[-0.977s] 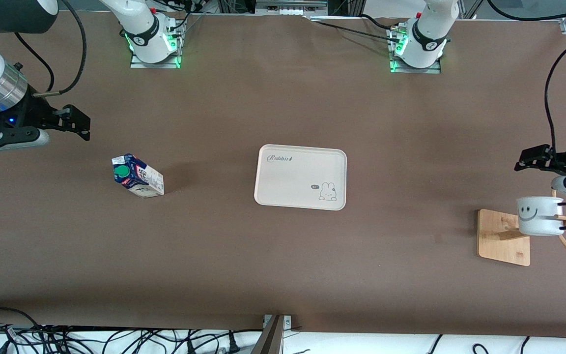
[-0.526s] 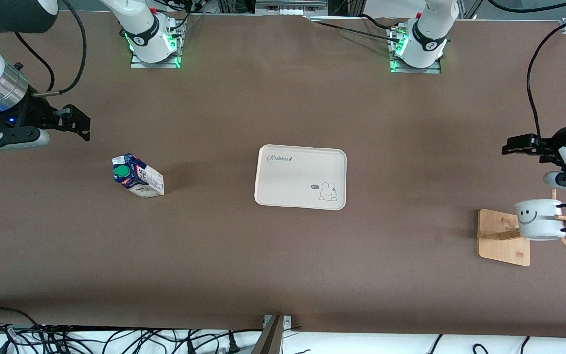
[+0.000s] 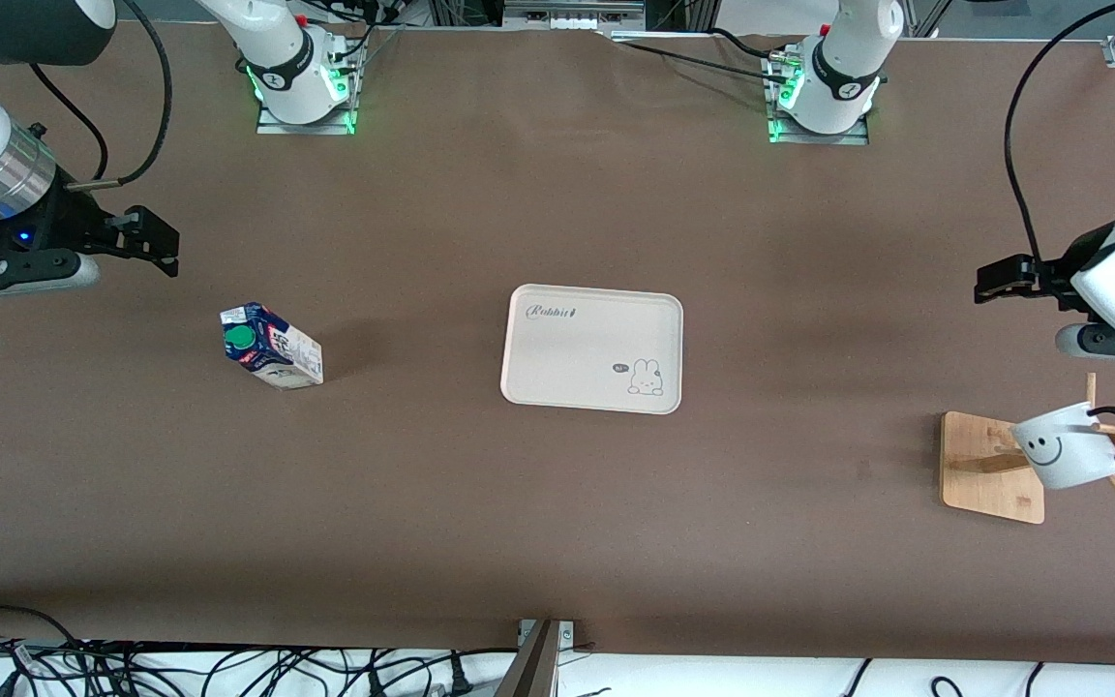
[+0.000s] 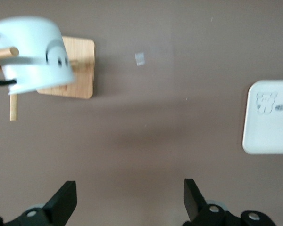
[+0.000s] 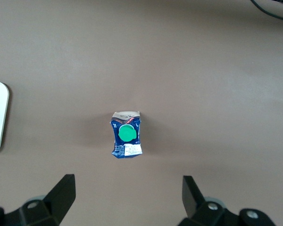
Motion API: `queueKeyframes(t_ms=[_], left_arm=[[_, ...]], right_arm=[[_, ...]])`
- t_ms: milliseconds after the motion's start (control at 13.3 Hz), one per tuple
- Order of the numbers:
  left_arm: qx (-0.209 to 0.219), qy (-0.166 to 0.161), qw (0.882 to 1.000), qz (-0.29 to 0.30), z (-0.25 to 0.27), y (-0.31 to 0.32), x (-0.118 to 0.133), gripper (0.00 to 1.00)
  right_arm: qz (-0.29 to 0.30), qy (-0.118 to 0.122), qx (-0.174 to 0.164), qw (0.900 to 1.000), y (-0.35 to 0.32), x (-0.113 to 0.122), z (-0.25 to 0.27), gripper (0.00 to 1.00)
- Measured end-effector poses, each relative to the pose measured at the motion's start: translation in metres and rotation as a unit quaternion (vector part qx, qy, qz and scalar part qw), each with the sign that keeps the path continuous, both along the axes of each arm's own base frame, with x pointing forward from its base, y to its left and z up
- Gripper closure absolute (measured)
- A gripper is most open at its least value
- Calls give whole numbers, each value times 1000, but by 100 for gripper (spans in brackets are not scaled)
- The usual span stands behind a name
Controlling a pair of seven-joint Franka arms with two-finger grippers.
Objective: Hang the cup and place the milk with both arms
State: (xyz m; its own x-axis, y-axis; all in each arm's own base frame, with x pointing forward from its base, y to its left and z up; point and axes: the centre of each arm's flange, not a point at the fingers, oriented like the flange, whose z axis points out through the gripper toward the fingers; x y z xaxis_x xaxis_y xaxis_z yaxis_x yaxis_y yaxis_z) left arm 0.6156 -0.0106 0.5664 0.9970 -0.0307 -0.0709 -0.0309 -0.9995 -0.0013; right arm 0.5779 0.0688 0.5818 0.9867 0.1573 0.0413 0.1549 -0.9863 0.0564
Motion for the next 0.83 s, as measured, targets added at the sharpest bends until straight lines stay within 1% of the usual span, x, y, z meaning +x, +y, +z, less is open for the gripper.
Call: queueKeyframes(t_ms=[75,150,225,376,451,827], left_arm=[[-6,-25,999,23,3,2,-5,0],[-8,-39,999,38,7,8,-14,0],[-8,-45,998,46,12,14,-26,0],[-7,-50,997,52,22,20,-49,0],[-7,-52,997,53,24,22,-56,0],[-8,-50,999,9,19,14,-60,0]], right_arm=[[0,0,0,1000,1,0,0,0],[1,0,0,1000,1,0,0,0],[1,0,0,1000,1,0,0,0],[1,0,0,1000,1,0,0,0],[1,-1,0,1000,1,0,1,0],[1,0,2,1000,2,0,1,0]])
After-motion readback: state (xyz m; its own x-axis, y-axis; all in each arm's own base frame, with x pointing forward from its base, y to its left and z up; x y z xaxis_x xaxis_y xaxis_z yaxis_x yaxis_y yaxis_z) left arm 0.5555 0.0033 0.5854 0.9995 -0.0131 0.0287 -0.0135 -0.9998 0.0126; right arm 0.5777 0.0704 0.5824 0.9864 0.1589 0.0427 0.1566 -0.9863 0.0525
